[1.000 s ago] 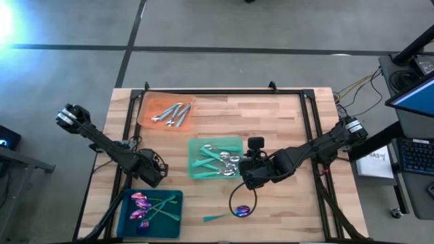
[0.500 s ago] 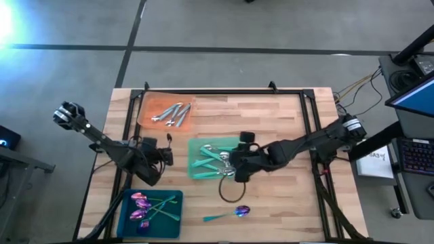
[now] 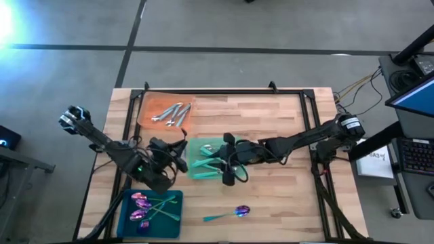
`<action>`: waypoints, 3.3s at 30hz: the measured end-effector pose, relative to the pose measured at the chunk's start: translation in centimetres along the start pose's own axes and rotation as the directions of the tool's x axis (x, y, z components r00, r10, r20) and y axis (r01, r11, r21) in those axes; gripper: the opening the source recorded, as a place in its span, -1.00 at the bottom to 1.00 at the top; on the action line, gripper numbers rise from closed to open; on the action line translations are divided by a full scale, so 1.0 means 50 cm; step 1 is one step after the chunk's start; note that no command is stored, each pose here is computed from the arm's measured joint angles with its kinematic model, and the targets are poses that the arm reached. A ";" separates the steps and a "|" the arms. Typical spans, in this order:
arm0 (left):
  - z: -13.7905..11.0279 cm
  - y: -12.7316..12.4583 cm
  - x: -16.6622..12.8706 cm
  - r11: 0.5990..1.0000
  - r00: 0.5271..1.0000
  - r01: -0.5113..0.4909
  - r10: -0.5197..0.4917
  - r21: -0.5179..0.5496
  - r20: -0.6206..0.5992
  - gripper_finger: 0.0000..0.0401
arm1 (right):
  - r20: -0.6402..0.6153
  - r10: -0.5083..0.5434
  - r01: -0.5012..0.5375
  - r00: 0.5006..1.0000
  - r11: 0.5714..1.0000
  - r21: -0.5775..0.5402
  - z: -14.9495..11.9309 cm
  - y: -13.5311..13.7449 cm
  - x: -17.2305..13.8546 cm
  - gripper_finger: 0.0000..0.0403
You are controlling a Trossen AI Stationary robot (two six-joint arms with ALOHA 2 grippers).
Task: Sort silverware by color (type)
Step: Put the blue spoon into the orange bin
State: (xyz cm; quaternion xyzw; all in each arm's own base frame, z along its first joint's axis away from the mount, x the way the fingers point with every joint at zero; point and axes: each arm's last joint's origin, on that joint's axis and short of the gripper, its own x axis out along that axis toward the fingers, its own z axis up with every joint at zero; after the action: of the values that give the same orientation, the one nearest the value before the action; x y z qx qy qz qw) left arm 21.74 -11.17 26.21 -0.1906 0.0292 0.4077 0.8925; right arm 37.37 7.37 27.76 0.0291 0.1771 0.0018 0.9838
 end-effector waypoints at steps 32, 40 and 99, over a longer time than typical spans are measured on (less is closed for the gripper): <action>-0.057 -0.201 0.055 0.994 0.961 -0.100 0.111 -0.053 0.254 -0.95 | 0.016 -0.091 0.090 0.996 0.995 0.036 0.000 -0.034 0.006 -0.19; -0.056 -0.201 0.063 0.991 0.959 -0.101 0.121 -0.093 0.257 -0.95 | 0.036 -0.089 0.088 0.995 0.995 0.041 0.004 -0.034 0.006 -0.41; -0.034 -0.130 0.072 0.949 0.982 -0.183 0.187 0.259 0.009 -0.31 | -0.008 -0.221 0.221 0.975 0.975 0.034 0.007 -0.182 0.012 -0.87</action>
State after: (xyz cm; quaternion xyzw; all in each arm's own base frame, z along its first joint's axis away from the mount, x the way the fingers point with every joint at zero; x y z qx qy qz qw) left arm 29.12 -13.08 25.95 -0.0724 0.1067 0.4807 0.8674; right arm 37.99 -1.73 27.34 0.0263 0.1811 -0.1106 0.9769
